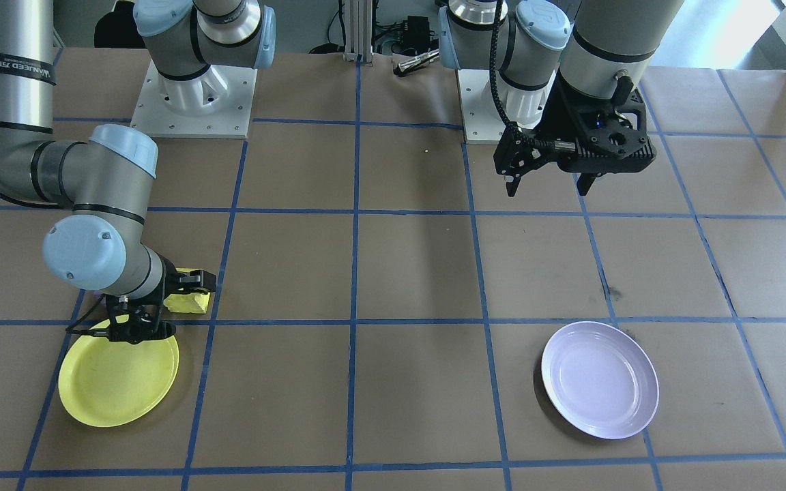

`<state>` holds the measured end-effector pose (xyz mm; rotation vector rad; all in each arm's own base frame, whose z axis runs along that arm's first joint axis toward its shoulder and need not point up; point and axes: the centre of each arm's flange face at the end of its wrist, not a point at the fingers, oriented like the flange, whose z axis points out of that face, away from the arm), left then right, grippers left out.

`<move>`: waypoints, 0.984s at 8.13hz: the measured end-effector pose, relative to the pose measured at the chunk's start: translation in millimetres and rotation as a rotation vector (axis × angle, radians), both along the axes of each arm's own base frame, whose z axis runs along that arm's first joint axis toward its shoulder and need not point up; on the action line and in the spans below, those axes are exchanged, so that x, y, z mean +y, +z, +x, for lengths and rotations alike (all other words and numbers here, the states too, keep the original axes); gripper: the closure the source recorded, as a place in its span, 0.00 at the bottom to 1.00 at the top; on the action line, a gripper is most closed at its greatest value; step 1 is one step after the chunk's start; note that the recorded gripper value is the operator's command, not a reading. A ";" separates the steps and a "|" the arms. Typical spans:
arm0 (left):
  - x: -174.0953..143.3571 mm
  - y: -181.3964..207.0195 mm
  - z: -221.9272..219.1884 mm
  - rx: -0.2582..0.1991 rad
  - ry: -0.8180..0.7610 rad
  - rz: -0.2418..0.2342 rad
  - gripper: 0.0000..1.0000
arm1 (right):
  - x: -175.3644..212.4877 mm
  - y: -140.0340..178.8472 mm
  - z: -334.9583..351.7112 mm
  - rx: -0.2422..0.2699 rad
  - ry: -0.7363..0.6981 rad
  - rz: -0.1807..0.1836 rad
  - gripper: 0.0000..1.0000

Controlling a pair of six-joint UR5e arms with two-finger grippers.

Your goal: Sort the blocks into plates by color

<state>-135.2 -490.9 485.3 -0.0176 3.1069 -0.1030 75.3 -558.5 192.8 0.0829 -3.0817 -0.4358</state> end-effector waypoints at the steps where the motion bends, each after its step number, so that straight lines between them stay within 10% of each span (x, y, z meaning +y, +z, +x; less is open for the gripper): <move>1: 0.0 -0.4 0.0 0.000 0.000 0.001 0.00 | 0.4 -5.1 -0.1 0.000 -0.003 0.005 0.30; 2: 0.1 -0.8 -0.1 0.001 0.000 0.002 0.00 | 0.7 -7.2 -0.1 -0.001 -0.007 0.008 0.41; 8: 3.9 4.4 0.0 0.001 0.000 -0.007 0.00 | -19.6 29.6 1.4 -0.005 -0.012 -0.056 0.36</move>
